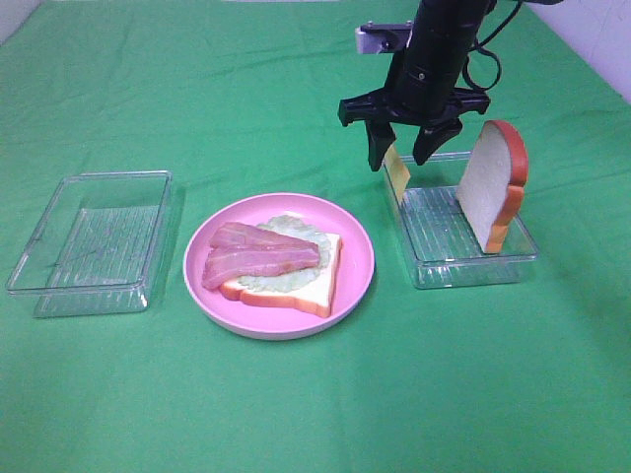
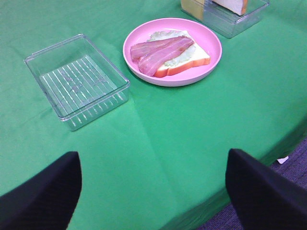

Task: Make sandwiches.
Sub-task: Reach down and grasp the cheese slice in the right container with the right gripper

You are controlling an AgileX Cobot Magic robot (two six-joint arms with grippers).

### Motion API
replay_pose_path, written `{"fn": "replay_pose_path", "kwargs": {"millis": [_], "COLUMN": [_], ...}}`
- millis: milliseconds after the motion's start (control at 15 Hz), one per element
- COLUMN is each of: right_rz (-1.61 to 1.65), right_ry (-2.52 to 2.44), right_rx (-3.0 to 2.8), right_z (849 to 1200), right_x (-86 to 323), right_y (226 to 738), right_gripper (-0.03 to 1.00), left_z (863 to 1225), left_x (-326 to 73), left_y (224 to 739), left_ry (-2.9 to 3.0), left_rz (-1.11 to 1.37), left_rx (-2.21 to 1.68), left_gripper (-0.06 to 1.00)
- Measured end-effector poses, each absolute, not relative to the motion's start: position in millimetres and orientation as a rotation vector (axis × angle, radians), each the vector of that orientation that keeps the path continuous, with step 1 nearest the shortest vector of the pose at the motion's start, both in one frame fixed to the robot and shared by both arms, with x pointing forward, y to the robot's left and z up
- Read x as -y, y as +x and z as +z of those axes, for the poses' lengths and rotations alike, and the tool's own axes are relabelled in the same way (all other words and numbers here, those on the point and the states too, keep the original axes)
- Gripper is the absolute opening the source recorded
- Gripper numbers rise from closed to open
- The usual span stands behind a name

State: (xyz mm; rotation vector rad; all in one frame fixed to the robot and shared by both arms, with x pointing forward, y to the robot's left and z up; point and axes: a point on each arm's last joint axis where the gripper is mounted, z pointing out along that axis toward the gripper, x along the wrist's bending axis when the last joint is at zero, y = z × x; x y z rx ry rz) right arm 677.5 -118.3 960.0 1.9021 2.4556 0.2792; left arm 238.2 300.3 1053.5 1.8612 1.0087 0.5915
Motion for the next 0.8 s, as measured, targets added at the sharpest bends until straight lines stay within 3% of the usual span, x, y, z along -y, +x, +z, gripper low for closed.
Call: {"fn": "replay_pose_path", "kwargs": {"millis": [400, 800], "right_rz": [0.305, 0.301], "right_ry": [1.893, 1.881], "right_rx": [-2.442, -2.447], "right_z": [955.2, 955.2], "right_x": [117.2, 117.5], "right_y": [681.0, 681.1], "right_gripper": [0.44, 0.43], "left_z": [1053.5, 1053.5], "left_x": [-300.3, -300.3], "left_y": [238.2, 238.2], "left_ry": [1.861, 1.861], "left_rz": [0.592, 0.592], "left_rx": [-1.009, -1.009], "left_gripper": [0.77, 0.77]}}
